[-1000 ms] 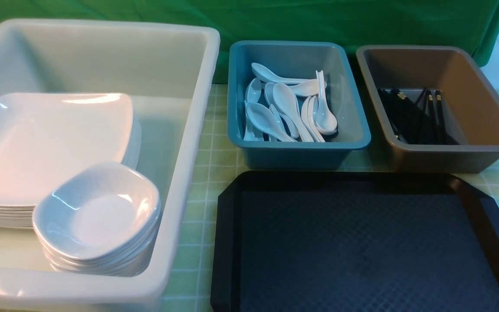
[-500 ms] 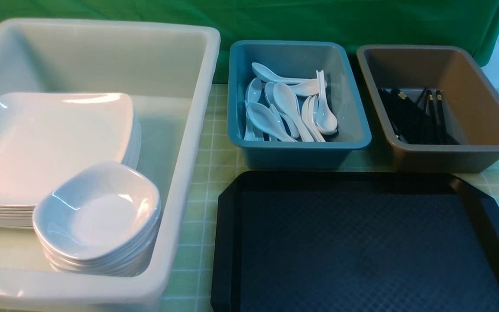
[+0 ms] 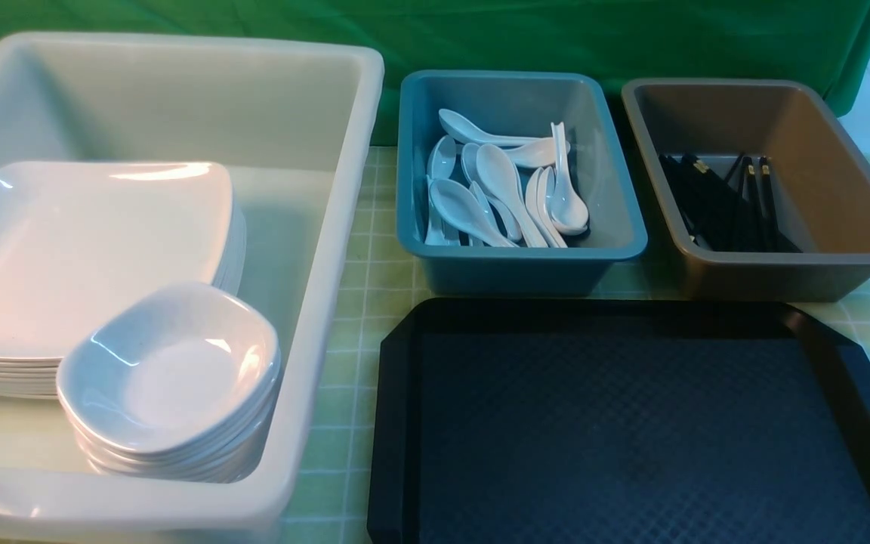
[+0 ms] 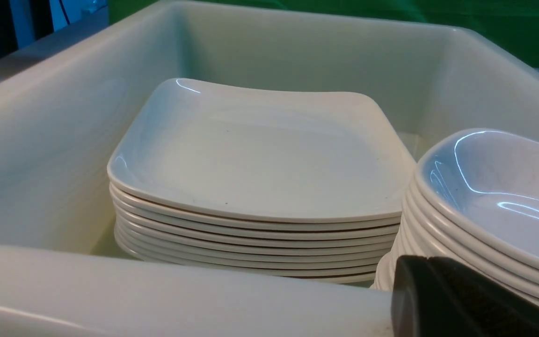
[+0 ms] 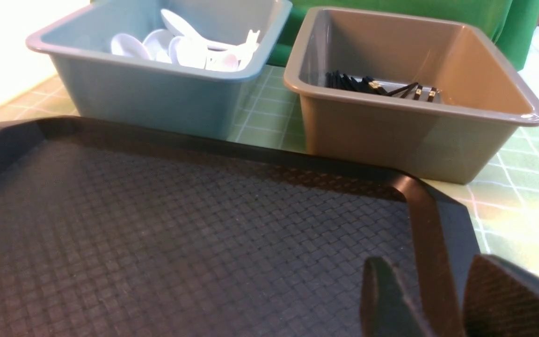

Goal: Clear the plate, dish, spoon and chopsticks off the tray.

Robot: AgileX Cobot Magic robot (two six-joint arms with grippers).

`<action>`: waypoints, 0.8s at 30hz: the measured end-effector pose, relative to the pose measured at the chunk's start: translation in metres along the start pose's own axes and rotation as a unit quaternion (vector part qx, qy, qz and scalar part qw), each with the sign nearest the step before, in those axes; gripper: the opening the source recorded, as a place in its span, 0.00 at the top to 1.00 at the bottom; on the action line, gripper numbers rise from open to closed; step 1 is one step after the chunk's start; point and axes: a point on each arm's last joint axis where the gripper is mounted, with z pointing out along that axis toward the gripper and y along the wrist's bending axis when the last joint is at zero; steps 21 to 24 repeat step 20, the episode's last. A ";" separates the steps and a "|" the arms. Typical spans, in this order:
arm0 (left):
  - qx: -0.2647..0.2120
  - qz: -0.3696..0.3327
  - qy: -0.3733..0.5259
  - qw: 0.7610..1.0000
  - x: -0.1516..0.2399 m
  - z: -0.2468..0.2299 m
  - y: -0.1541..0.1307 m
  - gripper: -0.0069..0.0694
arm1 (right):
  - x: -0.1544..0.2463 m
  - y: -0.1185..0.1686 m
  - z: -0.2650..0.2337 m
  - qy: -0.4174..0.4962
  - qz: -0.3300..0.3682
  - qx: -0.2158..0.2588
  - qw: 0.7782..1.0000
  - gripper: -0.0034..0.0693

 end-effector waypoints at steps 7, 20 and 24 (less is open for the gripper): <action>0.001 -0.003 0.000 1.000 0.000 0.000 0.000 0.92 | 0.000 0.000 0.000 0.000 0.000 0.000 1.000 0.62; 0.001 -0.001 0.000 1.000 0.000 0.000 0.000 0.92 | 0.000 0.000 0.000 0.000 0.000 0.000 1.000 0.62; 0.001 -0.001 0.000 1.000 0.000 0.000 0.000 0.92 | 0.000 0.000 0.000 0.000 0.000 0.000 1.000 0.62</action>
